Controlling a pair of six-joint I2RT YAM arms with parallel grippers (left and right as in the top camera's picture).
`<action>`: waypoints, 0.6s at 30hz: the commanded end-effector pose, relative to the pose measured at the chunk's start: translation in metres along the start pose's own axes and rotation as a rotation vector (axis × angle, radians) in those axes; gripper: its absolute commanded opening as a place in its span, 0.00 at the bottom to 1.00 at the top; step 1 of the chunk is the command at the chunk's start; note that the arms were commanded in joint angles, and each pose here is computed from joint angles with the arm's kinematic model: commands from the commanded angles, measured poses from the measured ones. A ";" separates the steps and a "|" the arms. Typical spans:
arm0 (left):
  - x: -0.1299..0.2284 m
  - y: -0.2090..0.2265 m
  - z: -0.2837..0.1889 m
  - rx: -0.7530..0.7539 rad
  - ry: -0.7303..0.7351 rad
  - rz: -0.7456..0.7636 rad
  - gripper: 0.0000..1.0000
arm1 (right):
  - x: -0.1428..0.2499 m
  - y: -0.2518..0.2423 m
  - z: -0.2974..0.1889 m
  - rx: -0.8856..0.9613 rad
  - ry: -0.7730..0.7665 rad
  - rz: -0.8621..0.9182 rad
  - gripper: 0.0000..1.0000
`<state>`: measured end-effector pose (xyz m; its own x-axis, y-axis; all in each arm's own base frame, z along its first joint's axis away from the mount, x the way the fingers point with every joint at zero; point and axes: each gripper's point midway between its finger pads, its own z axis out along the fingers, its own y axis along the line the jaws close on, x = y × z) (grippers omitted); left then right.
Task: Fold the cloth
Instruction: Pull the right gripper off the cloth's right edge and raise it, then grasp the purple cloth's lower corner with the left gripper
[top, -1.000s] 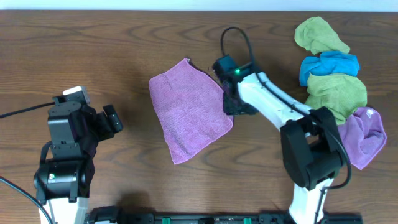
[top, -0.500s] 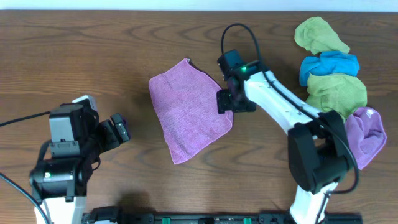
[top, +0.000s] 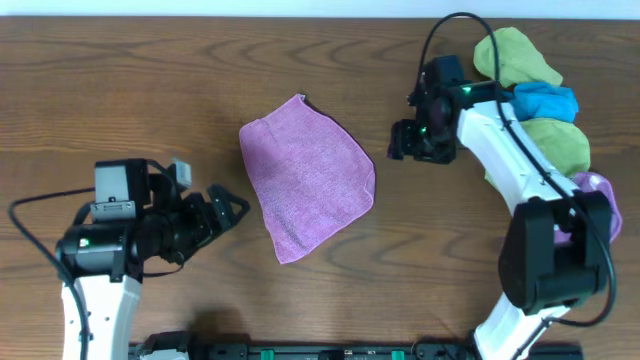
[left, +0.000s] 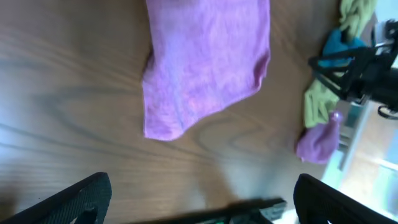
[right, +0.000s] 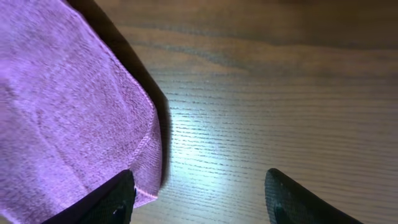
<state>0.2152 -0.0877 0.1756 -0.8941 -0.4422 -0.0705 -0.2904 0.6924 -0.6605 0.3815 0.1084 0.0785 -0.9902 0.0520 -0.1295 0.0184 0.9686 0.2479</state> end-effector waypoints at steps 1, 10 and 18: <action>0.011 0.002 0.013 0.066 0.061 -0.075 0.95 | -0.001 0.007 -0.013 -0.035 -0.027 -0.035 0.67; 0.026 0.031 0.063 0.167 0.117 -0.256 0.95 | -0.002 0.024 -0.015 -0.128 -0.027 -0.042 0.67; 0.039 0.054 0.090 0.208 0.135 -0.399 0.95 | -0.001 0.030 -0.016 -0.167 -0.023 -0.044 0.67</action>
<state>0.2021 -0.1169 0.0774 -0.8041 -0.5454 0.2366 -0.4965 0.3970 -0.7719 0.3826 0.1289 0.0931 -0.9882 0.0315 -0.1497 -0.0257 0.9305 0.3655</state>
